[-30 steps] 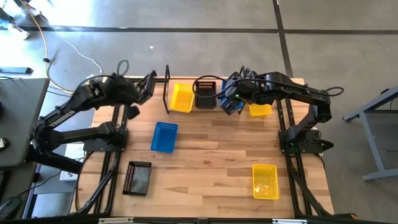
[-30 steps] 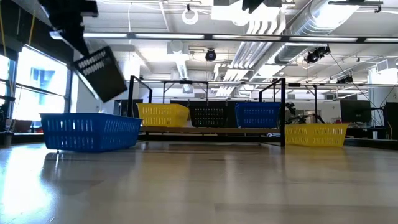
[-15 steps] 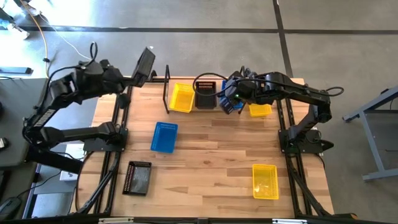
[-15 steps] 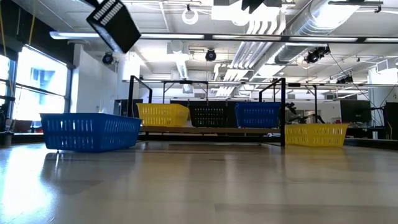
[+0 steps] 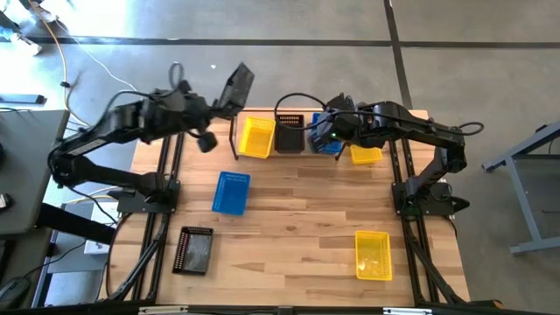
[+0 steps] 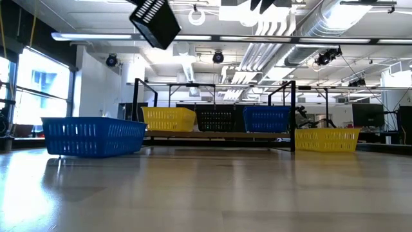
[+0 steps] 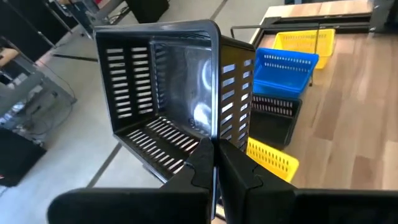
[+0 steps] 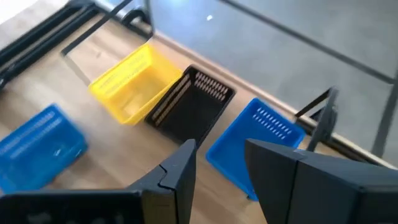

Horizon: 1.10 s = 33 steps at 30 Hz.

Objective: Stack baskets on shelf by color
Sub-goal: Stack the top black bin on top of the other black bin on the shelf

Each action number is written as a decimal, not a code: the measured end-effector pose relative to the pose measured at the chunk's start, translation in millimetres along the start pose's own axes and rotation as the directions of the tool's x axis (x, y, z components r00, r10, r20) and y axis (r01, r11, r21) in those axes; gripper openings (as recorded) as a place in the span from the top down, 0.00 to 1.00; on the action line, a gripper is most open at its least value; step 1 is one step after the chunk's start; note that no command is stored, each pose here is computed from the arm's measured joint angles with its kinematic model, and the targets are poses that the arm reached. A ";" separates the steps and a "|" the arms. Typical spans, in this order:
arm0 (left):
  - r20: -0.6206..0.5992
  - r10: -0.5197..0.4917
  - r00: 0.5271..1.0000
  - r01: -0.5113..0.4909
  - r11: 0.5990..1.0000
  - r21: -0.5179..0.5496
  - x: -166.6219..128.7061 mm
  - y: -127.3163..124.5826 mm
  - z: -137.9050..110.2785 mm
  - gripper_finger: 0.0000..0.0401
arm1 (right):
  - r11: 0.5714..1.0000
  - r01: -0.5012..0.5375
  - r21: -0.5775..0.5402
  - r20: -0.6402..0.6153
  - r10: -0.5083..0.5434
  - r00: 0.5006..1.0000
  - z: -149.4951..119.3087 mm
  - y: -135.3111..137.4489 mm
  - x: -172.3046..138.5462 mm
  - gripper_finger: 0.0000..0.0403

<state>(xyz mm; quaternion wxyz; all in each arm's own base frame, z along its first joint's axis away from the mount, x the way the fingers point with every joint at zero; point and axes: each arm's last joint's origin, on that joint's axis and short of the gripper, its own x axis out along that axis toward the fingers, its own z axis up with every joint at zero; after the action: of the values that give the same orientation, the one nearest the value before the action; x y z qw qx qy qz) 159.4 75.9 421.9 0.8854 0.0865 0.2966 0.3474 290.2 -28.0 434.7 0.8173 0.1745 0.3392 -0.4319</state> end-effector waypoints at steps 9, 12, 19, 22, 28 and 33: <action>0.003 0.027 1.000 -0.027 0.998 0.048 52.5 -40.2 22.9 1.00 | 0.983 0.153 0.104 0.143 -0.167 0.976 6.2 -7.3 1.5 0.69; -0.011 0.036 0.999 -0.035 0.998 0.061 69.4 -50.2 25.6 1.00 | 0.976 0.170 0.137 0.142 -0.189 0.972 9.8 -12.0 5.1 0.69; -0.024 0.030 0.999 -0.028 0.997 0.066 102.1 -69.6 29.0 1.00 | 0.969 0.188 0.160 0.128 -0.209 0.969 14.8 -19.1 10.6 0.69; -0.044 0.015 0.999 -0.013 0.999 0.053 114.5 -77.0 27.6 1.00 | 0.967 0.193 0.165 0.126 -0.214 0.969 15.9 -20.8 11.8 0.69; -0.109 0.004 0.994 0.003 0.998 0.068 140.5 -92.2 20.6 1.00 | 0.962 0.207 0.177 0.122 -0.230 0.966 18.8 -25.2 14.8 0.69; -0.168 -0.015 0.986 0.032 0.995 0.098 163.0 -104.9 12.2 1.00 | 0.963 0.210 0.170 0.121 -0.232 0.965 19.2 -25.8 15.2 0.69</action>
<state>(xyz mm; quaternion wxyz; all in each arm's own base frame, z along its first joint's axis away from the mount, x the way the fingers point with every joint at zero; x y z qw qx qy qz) 320.6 107.2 318.2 0.8560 0.0980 0.3878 0.3277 282.7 -62.7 437.8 0.7694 0.1679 0.2636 -0.5571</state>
